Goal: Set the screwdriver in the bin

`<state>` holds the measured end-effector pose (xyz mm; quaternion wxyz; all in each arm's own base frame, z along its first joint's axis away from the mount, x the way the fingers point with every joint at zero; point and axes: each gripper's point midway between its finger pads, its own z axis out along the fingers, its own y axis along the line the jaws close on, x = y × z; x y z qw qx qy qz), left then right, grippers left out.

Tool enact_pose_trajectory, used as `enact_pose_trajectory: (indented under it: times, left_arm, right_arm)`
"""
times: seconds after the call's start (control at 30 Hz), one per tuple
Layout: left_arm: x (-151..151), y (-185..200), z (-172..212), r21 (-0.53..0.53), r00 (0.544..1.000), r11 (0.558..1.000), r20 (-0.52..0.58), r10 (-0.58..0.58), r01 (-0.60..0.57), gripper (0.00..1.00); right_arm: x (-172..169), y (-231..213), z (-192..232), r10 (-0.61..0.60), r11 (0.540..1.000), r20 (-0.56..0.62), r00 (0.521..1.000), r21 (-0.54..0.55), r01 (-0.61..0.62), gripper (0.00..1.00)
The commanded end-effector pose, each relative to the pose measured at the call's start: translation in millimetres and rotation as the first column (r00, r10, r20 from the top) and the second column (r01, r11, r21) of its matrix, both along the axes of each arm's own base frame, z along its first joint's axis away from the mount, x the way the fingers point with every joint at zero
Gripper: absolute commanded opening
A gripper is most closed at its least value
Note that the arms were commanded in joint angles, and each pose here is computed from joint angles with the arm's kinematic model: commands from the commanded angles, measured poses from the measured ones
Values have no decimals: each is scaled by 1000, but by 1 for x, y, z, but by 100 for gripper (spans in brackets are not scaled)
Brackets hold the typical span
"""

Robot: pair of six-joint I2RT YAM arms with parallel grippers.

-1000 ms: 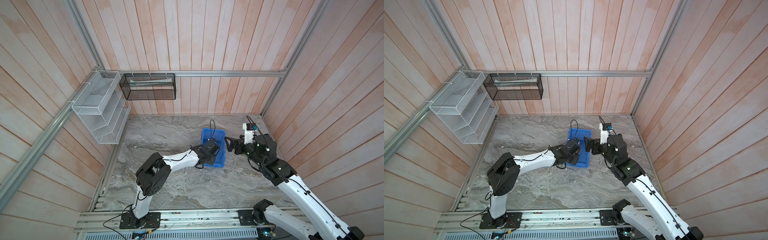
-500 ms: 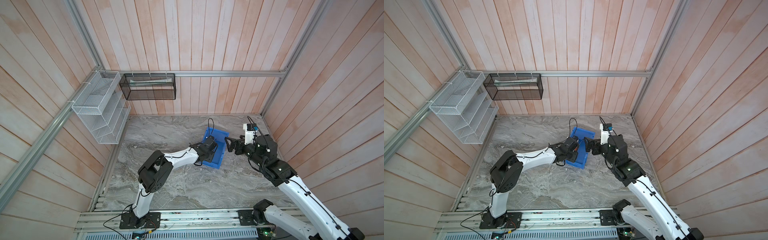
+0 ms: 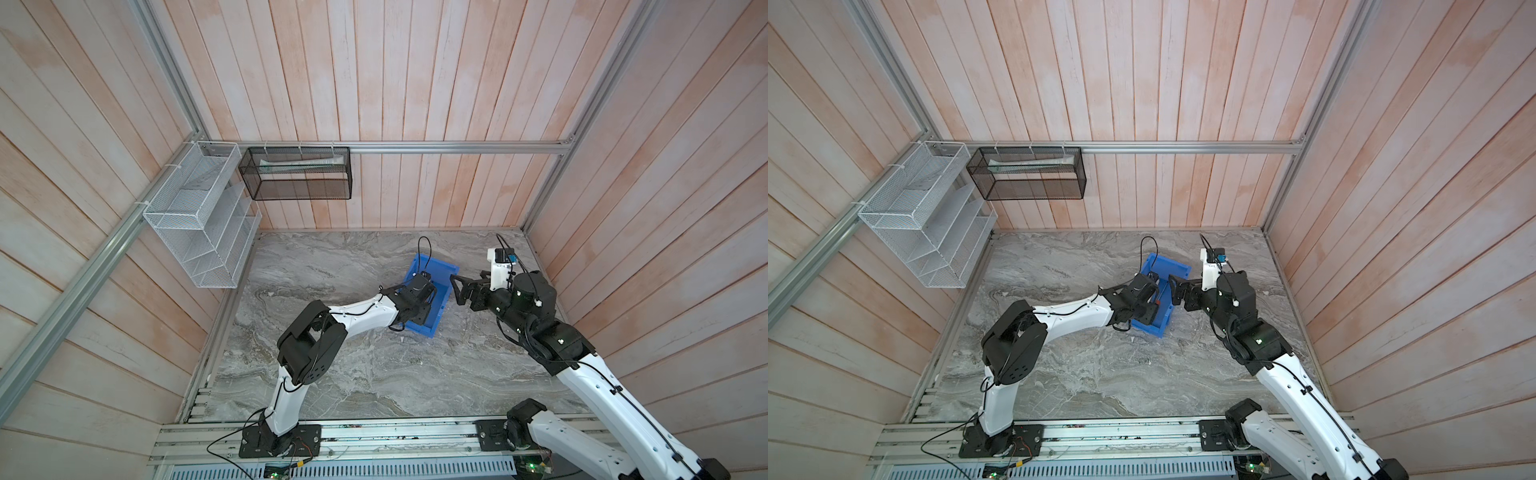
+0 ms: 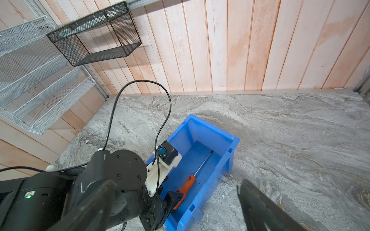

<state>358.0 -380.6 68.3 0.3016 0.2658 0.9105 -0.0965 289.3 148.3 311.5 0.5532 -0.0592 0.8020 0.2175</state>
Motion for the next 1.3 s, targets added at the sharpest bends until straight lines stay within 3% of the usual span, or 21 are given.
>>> enact_pose_trajectory:
  times: [0.0, 0.03, 0.13, 0.2, 0.53, 0.83, 0.97, 1.07, 1.2, 1.27]
  left_arm:
    - [9, -8, 54, -80, 995, 997, 97, -8, 16, 67]
    - [10, -7, 63, -90, 993, 996, 114, -6, 17, 87]
    - [12, -4, 93, -121, 986, 993, 166, 9, 11, 89]
    - [11, -2, 114, -157, 981, 988, 194, 21, 10, 100]
    - [-5, 31, 195, -280, 937, 960, 341, 76, 24, 100]
    - [5, 140, 224, -330, 853, 933, 438, 285, -142, 100]
    - [15, 216, 218, -374, 785, 877, 424, 452, -303, 100]
    - [22, 275, 202, -398, 709, 800, 387, 590, -449, 100]
    - [19, 341, 172, -417, 553, 657, 356, 754, -628, 100]
    - [13, 366, 158, -414, 464, 607, 400, 790, -678, 100]
  right_arm:
    - [3, 0, -1, -6, 1000, 1, 1000, 19, 6, 98]
    - [3, 0, -2, -8, 1000, 0, 1000, 21, 8, 98]
    - [6, -1, -2, -25, 999, -8, 1000, 27, 25, 98]
    - [7, -5, 1, -44, 998, 1, 999, 38, 43, 98]
    - [13, -20, -2, -126, 990, 3, 992, 68, 126, 98]
    - [23, -57, -37, -328, 943, -8, 945, 63, 328, 98]
    - [25, -98, -57, -496, 864, -13, 868, 86, 495, 98]
    - [21, -129, -72, -619, 779, -27, 785, 105, 618, 98]
    - [8, -162, -96, -747, 662, 33, 664, 139, 737, 98]
    - [-3, -179, -106, -803, 595, 89, 589, 167, 786, 98]
